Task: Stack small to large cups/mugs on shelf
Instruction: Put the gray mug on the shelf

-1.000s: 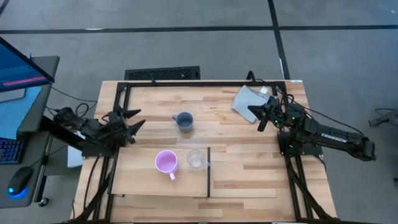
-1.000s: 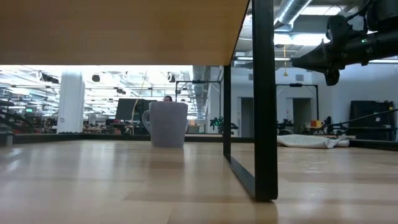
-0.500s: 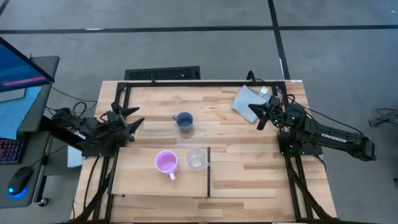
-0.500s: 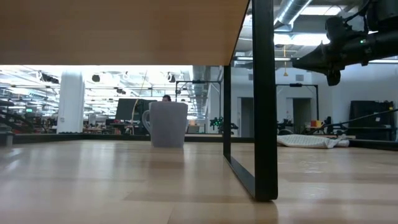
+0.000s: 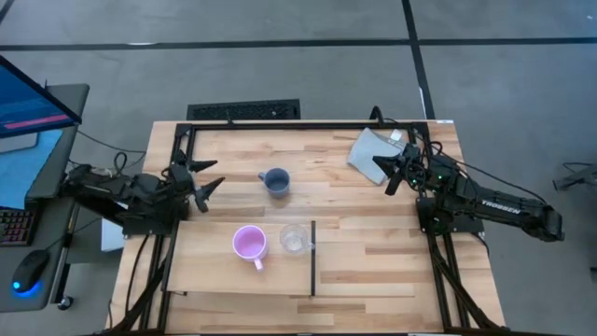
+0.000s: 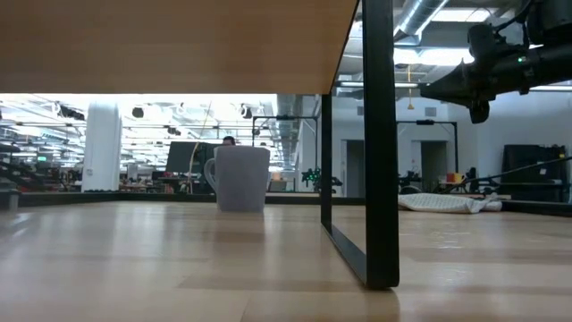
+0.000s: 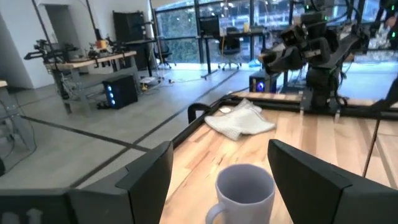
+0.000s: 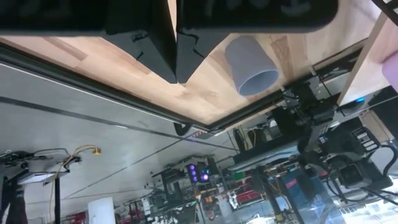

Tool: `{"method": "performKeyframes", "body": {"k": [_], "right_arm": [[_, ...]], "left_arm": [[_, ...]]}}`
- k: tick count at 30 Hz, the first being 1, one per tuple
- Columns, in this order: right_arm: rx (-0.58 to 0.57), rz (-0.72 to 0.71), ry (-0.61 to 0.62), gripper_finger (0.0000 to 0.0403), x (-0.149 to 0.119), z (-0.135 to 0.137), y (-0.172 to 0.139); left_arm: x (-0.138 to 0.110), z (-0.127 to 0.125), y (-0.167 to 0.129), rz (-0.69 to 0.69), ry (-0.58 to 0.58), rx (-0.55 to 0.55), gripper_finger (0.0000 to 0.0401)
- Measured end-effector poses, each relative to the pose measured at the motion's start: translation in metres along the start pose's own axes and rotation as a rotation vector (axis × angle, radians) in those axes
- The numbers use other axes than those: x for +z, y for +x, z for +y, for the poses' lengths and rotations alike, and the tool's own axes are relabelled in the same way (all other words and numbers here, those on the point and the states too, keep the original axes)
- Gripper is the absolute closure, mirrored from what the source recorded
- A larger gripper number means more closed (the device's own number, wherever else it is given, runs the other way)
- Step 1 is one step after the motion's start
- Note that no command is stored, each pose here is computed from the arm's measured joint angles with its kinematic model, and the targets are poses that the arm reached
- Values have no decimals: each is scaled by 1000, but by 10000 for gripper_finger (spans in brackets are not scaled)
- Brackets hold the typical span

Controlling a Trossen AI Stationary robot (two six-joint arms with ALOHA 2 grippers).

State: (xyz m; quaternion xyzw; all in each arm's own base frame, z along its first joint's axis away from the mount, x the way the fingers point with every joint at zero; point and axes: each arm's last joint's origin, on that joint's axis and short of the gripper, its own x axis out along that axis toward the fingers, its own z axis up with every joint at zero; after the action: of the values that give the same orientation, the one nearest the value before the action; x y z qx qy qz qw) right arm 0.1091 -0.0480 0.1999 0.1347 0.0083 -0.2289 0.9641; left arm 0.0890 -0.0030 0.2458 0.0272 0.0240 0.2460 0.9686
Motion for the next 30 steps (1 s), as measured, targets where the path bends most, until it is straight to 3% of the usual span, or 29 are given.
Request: {"method": "performKeyframes", "body": {"k": [21, 30], "right_arm": [[1, 0, -2, 376, 0, 0, 0], [1, 0, -2, 376, 0, 0, 0]], "left_arm": [[11, 9, 55, 452, 225, -180, 145], [19, 15, 85, 643, 324, -333, 145]]}}
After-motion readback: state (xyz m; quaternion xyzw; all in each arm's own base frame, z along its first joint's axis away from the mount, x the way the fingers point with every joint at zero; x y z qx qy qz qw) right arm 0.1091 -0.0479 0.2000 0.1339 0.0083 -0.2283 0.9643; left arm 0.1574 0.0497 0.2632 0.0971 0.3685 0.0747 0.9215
